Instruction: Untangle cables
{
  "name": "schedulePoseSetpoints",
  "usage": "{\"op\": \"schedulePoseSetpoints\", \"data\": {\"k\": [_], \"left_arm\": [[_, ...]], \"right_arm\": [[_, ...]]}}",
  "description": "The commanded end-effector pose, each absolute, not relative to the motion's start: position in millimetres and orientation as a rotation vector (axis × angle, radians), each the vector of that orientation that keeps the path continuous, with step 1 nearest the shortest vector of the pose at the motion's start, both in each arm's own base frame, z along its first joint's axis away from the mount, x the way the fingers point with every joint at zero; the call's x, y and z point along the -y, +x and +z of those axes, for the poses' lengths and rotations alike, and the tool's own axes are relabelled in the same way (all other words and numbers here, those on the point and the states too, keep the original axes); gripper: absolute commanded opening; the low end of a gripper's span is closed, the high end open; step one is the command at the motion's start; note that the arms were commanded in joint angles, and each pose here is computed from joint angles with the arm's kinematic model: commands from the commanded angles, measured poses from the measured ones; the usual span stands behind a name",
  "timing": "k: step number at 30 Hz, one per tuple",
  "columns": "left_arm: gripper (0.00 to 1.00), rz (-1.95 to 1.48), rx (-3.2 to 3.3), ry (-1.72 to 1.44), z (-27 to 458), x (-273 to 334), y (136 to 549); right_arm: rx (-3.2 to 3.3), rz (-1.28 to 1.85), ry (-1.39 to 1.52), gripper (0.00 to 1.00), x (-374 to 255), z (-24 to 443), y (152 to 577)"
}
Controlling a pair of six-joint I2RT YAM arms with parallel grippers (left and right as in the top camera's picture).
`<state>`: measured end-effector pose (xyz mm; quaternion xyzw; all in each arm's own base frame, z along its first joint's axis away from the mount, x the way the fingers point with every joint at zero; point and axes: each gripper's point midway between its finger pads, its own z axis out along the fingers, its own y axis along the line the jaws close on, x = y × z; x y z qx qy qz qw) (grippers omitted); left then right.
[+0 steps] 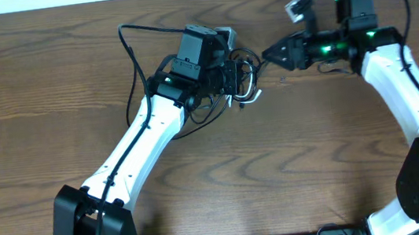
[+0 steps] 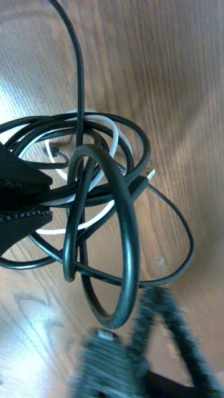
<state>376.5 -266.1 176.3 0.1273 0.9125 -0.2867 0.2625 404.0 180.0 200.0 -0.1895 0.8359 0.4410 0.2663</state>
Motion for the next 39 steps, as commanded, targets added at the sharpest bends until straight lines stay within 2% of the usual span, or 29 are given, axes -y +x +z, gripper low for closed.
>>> {"op": "schedulePoseSetpoints", "data": {"k": [1, 5, 8, 15, 22, 27, 29, 30, 33, 39], "left_arm": [[0.08, -0.720, -2.475, 0.196, 180.5, 254.9, 387.0], [0.07, -0.607, -2.487, -0.048, 175.2, 233.9, 399.1], [0.07, -0.598, -2.480, -0.124, 175.6, 230.1, 402.4], [0.08, -0.607, -2.474, -0.135, 176.7, 230.8, 403.3], [0.08, -0.635, -2.476, -0.214, 177.0, 230.9, 403.6], [0.08, -0.654, -2.478, -0.234, 177.5, 232.5, 403.1], [0.07, -0.665, -2.481, -0.234, 177.5, 233.7, 402.3], [0.08, -0.676, -2.484, -0.229, 177.8, 235.2, 401.5], [0.08, -0.724, -2.489, -0.213, 179.8, 241.3, 399.1], [0.08, -0.846, -2.433, -0.184, 206.8, 244.2, 398.7]], "right_arm": [[-2.337, 1.133, -0.487, 0.45, -192.2, 187.4, 401.7], [-2.507, 1.056, -0.263, 0.46, -194.2, 168.8, 399.6], [-2.529, 1.046, -0.240, 0.46, -201.2, 166.5, 397.1], [-2.564, 0.971, -0.191, 0.49, -214.7, 159.6, 396.7], [-2.637, 0.915, -0.097, 0.46, -223.4, 134.2, 399.2], [-2.613, 0.932, -0.155, 0.43, -237.0, 121.9, 407.1], [-2.578, 0.931, -0.175, 0.39, -239.7, 124.0, 413.5], [-2.564, 0.925, -0.176, 0.33, -239.7, 125.4, 416.5], [-2.558, 0.848, -0.139, 0.03, -232.1, 122.8, 424.5], [-2.678, 0.577, 0.072, 0.01, -191.4, 92.9, 423.9]]}}
